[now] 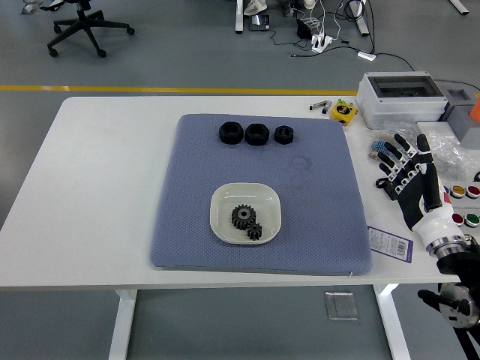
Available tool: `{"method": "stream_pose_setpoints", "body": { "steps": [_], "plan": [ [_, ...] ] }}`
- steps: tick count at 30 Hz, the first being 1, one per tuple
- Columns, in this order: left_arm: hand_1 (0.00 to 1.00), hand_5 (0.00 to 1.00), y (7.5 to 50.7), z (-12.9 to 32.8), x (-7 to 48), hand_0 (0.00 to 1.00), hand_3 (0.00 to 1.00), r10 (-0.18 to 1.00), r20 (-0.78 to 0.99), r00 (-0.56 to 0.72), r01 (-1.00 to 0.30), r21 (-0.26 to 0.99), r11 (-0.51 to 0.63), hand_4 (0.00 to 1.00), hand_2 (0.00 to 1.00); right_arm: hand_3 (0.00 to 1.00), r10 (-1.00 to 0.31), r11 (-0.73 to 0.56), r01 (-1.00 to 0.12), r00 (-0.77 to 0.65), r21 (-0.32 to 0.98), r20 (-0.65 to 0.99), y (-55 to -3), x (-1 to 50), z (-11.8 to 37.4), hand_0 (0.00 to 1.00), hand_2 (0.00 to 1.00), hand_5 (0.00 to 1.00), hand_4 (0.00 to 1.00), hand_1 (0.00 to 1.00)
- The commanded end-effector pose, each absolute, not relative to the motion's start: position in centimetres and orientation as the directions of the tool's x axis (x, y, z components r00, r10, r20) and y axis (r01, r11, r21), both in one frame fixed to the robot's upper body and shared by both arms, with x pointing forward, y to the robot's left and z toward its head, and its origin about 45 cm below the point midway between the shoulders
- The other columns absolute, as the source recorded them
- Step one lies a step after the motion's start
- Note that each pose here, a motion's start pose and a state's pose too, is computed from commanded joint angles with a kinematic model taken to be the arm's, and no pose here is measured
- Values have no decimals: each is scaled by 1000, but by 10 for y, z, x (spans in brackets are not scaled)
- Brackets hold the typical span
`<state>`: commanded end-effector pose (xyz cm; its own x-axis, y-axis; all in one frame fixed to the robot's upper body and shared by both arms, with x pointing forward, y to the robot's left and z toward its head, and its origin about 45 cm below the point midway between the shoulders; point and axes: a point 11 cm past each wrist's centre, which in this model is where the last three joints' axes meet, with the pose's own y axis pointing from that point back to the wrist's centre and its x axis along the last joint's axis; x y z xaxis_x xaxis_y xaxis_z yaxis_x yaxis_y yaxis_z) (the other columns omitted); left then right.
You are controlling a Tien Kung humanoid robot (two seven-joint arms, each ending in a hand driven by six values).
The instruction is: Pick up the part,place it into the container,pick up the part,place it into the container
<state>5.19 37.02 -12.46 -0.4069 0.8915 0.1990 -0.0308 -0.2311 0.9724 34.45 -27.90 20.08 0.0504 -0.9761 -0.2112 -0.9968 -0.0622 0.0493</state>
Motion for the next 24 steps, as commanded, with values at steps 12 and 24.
{"method": "stream_pose_setpoints", "body": {
  "steps": [12,24],
  "plan": [
    [830,723,378,-124,45,824,586,869,206,-450,-43,967,-252,515,840,925,-990,-62,-996,53,67,-134,-280,341,195,959,901,998,998,884],
    [827,724,377,-124,42,825,584,881,204,-427,-46,968,-247,512,839,924,-990,-38,-997,28,69,-138,-286,337,191,955,895,998,998,878]
  ]
}}
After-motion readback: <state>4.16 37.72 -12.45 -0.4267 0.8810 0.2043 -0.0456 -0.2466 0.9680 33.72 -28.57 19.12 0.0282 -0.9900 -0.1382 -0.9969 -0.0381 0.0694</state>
